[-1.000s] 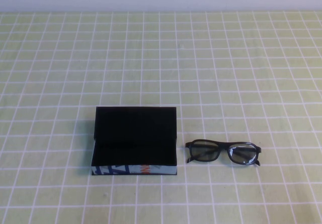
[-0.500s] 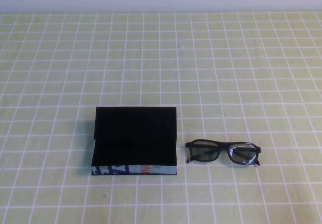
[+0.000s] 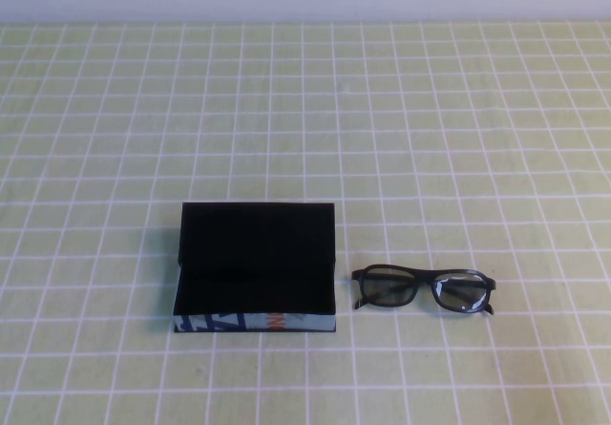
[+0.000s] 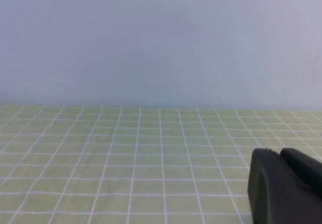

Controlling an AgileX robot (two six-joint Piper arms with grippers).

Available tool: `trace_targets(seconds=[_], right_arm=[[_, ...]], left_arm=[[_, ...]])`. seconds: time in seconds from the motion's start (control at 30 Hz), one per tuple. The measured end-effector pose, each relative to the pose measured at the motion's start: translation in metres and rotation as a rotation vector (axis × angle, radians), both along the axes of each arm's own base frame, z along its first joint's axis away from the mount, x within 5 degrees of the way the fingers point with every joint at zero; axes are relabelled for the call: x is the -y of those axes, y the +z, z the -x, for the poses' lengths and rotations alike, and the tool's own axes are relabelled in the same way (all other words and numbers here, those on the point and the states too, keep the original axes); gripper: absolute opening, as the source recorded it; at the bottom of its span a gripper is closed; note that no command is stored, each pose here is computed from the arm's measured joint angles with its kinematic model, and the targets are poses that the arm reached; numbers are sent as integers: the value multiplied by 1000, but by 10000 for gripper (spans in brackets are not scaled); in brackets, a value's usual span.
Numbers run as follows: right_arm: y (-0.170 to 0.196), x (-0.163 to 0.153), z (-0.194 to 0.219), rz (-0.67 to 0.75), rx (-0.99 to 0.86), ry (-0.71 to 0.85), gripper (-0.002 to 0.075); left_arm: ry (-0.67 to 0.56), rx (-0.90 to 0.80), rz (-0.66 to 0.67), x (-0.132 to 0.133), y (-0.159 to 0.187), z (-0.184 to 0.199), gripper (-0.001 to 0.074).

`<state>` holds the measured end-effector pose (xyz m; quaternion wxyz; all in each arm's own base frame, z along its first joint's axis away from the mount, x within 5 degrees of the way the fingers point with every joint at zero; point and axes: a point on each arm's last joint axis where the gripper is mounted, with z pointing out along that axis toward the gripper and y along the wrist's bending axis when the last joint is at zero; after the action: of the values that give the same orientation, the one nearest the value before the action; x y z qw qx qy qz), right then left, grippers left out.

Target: Return glasses to glasses case

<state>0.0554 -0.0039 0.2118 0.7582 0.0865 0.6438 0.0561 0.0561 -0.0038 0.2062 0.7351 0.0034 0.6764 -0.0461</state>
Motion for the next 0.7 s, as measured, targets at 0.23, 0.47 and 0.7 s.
trace_targets(seconds=[0.23,0.47,0.7], right_arm=[[3,1,1,-3,33,-7,-18],[38,10,17,-48,467,-103,-18],[97,11,42,-121,706,-83,-18]], left_arm=[[0,87,49,-1,8,1,-3],[-55,563,322,-6,48,19,-3],[-95,729,288,-5,104,41,-3]])
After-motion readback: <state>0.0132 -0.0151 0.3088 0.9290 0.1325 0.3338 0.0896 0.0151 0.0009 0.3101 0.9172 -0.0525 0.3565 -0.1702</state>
